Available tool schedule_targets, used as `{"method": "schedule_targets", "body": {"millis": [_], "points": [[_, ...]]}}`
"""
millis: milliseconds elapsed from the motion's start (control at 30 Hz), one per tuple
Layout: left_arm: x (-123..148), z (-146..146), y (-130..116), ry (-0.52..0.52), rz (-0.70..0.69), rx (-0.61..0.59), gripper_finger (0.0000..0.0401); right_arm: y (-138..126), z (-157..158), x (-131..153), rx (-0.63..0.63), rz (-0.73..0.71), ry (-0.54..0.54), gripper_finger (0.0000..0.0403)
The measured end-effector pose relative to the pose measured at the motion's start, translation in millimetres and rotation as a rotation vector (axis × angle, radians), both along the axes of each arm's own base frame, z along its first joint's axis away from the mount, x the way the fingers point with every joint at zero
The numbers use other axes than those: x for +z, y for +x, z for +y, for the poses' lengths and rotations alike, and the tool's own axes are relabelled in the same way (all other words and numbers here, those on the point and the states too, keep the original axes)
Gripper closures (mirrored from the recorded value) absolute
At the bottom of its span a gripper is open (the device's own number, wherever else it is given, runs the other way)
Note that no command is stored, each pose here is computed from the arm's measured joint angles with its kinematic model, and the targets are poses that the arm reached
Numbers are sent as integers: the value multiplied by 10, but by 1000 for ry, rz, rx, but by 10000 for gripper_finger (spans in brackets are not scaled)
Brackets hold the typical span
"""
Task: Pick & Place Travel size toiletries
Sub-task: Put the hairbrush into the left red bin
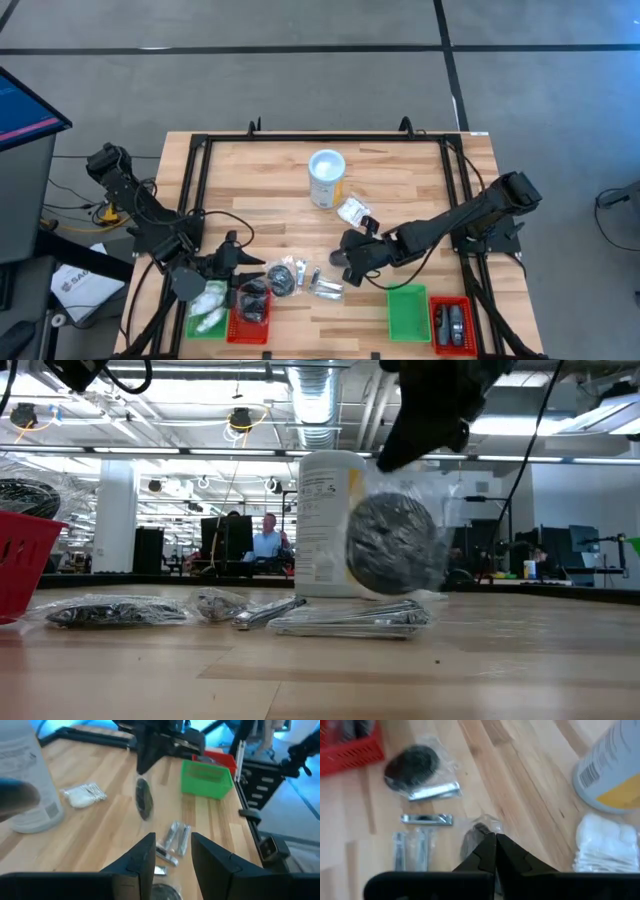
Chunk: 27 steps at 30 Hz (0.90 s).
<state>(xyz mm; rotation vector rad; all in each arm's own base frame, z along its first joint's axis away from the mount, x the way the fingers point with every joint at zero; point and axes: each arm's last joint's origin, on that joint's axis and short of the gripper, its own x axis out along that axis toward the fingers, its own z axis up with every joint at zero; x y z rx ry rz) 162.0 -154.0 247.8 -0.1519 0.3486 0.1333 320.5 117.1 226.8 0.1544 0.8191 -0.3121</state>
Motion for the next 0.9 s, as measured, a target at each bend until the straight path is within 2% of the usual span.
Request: {"method": "schedule_targets", "body": {"millis": [367,633,900], "points": [[-151,64,357,27,-3,95,284,66,94,311,71,-84,-42,403],[-220,115,655,-24,-14,-5,284,124,168,573,138,-146,-68,403],[-318,232,949,-97,-46,-76,284,134,196,658,160,-165,-75,403]]}}
